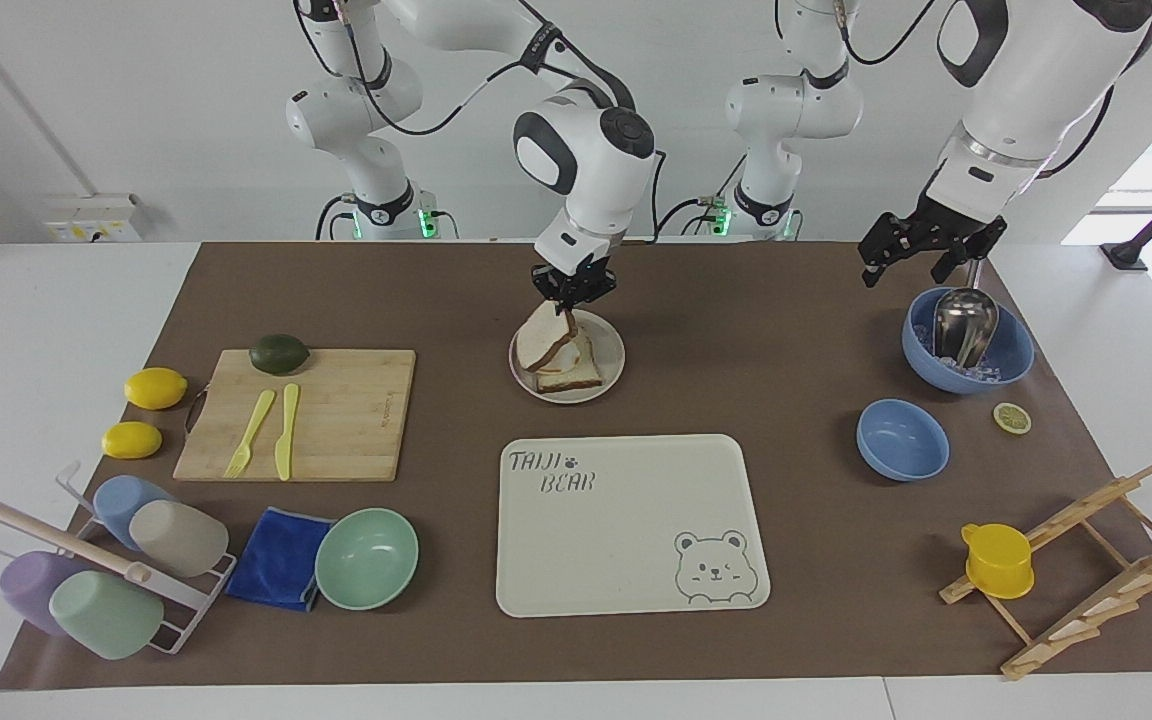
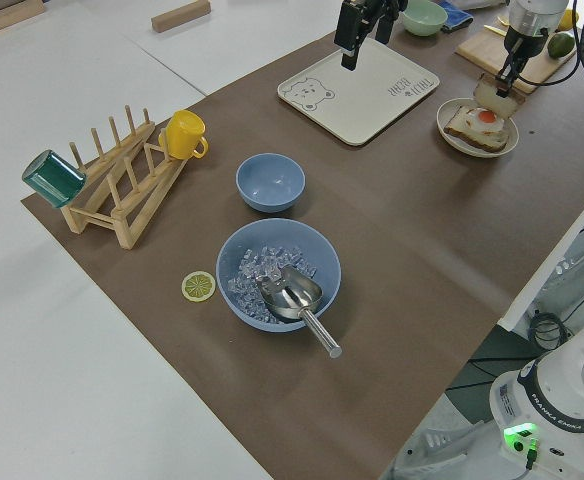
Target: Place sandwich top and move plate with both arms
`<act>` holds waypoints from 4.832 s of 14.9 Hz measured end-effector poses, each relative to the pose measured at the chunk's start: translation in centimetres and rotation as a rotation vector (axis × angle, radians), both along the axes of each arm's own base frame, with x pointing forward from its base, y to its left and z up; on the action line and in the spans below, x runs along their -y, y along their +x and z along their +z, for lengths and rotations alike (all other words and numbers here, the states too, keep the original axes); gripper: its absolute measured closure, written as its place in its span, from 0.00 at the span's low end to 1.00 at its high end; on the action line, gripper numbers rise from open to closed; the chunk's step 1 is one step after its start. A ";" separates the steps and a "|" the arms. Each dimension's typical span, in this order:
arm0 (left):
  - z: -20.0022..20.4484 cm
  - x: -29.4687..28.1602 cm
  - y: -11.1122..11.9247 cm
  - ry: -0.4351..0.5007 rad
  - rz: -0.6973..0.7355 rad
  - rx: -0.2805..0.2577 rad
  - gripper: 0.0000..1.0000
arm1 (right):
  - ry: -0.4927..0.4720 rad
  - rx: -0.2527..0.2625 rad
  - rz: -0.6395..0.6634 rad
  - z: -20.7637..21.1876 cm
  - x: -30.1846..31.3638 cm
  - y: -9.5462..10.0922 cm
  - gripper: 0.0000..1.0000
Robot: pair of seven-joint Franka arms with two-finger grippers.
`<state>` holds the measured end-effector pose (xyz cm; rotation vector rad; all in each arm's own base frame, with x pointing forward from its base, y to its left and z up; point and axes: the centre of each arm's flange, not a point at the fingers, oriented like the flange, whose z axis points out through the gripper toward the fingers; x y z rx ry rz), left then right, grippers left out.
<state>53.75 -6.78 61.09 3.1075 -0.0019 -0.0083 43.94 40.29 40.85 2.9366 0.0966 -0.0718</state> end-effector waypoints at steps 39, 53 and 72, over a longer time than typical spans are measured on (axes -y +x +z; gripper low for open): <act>-5.7 4.4 -3.3 -0.025 0.008 -0.035 0.00 | 0.239 0.041 -0.258 9.4 19.6 10.9 0.00; -23.8 23.0 -9.8 -0.052 -0.039 -0.006 0.00 | 0.191 -0.033 -0.137 15.2 37.7 10.1 0.00; -28.9 28.4 -14.6 -0.098 -0.078 -0.076 0.22 | 0.201 -0.066 -0.115 16.1 43.6 9.8 0.00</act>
